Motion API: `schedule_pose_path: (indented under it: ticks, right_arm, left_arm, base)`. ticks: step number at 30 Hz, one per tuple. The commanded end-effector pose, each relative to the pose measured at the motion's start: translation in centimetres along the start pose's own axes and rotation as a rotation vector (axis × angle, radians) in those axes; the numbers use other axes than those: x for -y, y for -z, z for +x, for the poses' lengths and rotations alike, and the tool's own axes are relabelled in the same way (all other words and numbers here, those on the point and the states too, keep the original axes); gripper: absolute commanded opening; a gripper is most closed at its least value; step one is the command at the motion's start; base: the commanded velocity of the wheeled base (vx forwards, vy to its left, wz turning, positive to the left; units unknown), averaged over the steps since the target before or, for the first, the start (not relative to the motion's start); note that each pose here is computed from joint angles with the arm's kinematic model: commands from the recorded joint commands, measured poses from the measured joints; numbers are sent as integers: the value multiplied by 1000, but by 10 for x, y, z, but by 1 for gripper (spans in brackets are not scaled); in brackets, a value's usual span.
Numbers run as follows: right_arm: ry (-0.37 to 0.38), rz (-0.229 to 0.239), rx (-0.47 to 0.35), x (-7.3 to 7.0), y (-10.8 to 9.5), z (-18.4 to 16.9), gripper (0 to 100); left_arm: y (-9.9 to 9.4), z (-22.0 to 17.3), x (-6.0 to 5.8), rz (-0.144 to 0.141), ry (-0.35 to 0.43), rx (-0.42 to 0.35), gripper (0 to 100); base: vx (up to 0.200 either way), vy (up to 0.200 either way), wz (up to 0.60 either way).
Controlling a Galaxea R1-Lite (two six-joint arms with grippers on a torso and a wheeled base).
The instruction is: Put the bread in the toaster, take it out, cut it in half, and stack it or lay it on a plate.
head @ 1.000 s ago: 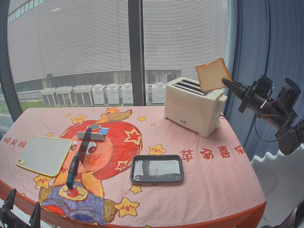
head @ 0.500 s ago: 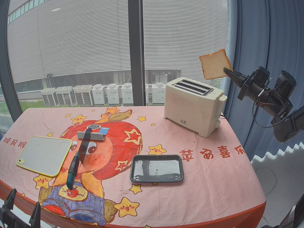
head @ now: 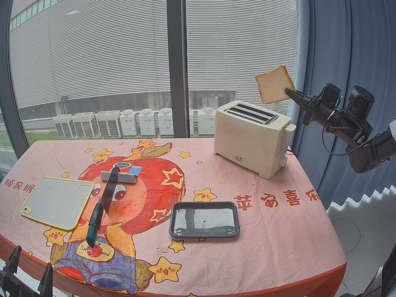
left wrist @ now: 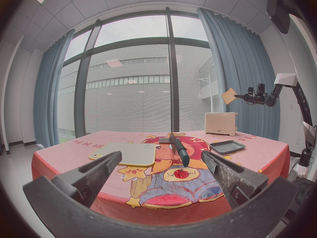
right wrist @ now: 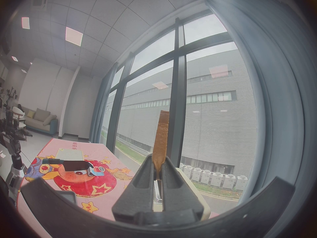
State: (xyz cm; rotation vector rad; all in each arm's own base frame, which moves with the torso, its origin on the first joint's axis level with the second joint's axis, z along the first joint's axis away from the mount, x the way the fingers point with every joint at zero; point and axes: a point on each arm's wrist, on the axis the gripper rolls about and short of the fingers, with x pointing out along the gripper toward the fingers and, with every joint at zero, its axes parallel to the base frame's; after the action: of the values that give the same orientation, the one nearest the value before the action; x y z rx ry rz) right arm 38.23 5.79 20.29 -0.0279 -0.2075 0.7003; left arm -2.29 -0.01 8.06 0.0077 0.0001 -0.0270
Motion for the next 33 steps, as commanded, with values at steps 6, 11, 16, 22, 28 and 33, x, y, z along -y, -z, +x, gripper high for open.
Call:
schedule_pose_path:
  ticks: [6,11,16,22,28,33]
  right_arm:
    - [7,-23,-58,7,4,5,0]
    - [4,-30,-93,10,1,10,0]
    - [-5,-19,-124,11,2,17,0]
    - [-13,-66,-157,18,12,27,0]
    - [-20,-98,-185,19,27,29,0]
    - [-24,-99,-190,18,30,30,0]
  left_arm:
    - [5,0,0,0,1,-1,100]
    - [5,0,0,0,1,-1,100]
    - [5,0,0,0,1,-1,100]
    - [5,0,0,0,1,-1,100]
    - [5,0,0,0,1,-1,100]
    - [5,0,0,0,1,-1,100]
  base:
    - [0,0,0]
    - [0,0,0]
    - [0,0,0]
    - [0,0,0]
    - [0,0,0]
    - [0,0,0]
